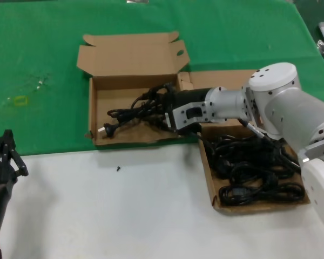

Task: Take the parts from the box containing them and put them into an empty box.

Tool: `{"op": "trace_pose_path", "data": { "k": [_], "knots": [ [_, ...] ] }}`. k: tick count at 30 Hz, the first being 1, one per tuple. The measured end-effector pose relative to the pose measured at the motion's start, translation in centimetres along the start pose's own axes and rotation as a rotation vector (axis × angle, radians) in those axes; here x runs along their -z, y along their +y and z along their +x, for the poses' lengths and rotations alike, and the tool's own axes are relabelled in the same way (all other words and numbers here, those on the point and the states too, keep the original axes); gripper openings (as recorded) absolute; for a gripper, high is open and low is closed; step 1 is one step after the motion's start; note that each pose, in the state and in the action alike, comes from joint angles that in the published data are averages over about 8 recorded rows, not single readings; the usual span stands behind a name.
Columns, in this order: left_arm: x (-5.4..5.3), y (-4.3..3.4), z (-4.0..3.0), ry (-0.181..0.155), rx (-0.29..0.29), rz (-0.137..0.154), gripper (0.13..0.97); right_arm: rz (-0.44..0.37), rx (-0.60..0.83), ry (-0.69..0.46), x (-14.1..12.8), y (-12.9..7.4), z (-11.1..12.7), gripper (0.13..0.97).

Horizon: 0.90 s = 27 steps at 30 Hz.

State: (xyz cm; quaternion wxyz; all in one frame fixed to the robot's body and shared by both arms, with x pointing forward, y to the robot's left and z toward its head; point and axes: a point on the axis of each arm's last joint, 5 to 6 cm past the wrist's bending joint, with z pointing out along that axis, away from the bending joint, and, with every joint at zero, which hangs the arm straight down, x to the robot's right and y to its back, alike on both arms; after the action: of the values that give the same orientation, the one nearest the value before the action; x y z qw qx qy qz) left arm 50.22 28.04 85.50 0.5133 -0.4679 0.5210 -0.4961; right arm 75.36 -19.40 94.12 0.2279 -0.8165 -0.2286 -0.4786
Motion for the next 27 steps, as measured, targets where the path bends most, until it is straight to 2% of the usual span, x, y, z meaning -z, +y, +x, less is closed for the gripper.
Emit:
{"op": "trace_pose_path", "data": {
  "k": [7,11,19,20,27],
  "knots": [
    [0.0,0.00,0.00,0.000,0.000,0.000,0.142,0.035,-0.004,0.006,0.6,0.3,0.4,0.428],
    [0.0,0.00,0.00,0.000,0.000,0.000,0.142,0.052,-0.001,0.019,1.5,0.5,0.8,0.428],
    [0.0,0.00,0.00,0.000,0.000,0.000,0.142,0.066,0.021,0.058,4.1,0.6,1.5,0.629],
    [0.0,0.00,0.00,0.000,0.000,0.000,0.142,0.066,0.023,0.063,4.4,0.6,1.5,0.629],
    [0.0,0.00,0.00,0.000,0.000,0.000,0.142,0.066,0.035,0.095,6.4,0.4,1.7,0.789]
  ]
}}
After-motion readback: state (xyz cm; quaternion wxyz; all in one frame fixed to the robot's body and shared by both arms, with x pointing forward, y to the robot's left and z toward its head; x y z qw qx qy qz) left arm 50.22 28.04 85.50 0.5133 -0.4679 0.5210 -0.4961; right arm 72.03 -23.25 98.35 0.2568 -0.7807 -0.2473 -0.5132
